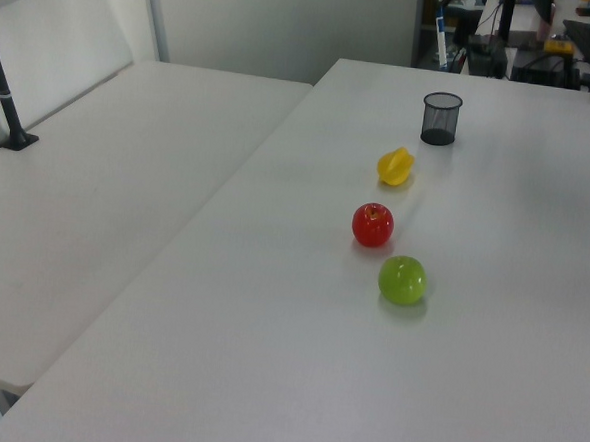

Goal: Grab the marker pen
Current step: 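Lift the marker pen up out of the pen cup, then carry the marker pen over the table beside the red apple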

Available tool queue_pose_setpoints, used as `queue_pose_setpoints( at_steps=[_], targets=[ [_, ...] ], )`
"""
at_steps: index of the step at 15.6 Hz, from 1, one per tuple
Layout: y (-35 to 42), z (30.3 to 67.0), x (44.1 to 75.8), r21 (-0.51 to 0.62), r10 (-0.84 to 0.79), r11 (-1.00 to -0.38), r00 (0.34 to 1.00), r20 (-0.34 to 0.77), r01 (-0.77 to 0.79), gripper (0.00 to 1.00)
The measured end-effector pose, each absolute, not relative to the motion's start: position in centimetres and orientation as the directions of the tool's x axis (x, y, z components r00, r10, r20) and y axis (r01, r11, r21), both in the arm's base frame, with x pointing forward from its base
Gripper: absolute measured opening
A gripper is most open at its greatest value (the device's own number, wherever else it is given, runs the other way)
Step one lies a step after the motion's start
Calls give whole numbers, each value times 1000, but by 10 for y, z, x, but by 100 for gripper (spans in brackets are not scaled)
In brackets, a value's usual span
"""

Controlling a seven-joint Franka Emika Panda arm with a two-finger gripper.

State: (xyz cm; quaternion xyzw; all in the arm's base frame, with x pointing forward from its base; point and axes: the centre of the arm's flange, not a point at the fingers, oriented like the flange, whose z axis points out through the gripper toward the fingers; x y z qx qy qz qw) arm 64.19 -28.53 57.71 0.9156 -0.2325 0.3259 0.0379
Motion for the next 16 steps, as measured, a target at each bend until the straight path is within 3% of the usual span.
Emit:
queue_pose_setpoints(
  at_steps=[7,16],
  targets=[
    [-225,622,613,-135,-386,-921,812,438,-365,17],
    [-136,602,607,-155,-242,-964,956,167,-217,17]
  ],
)
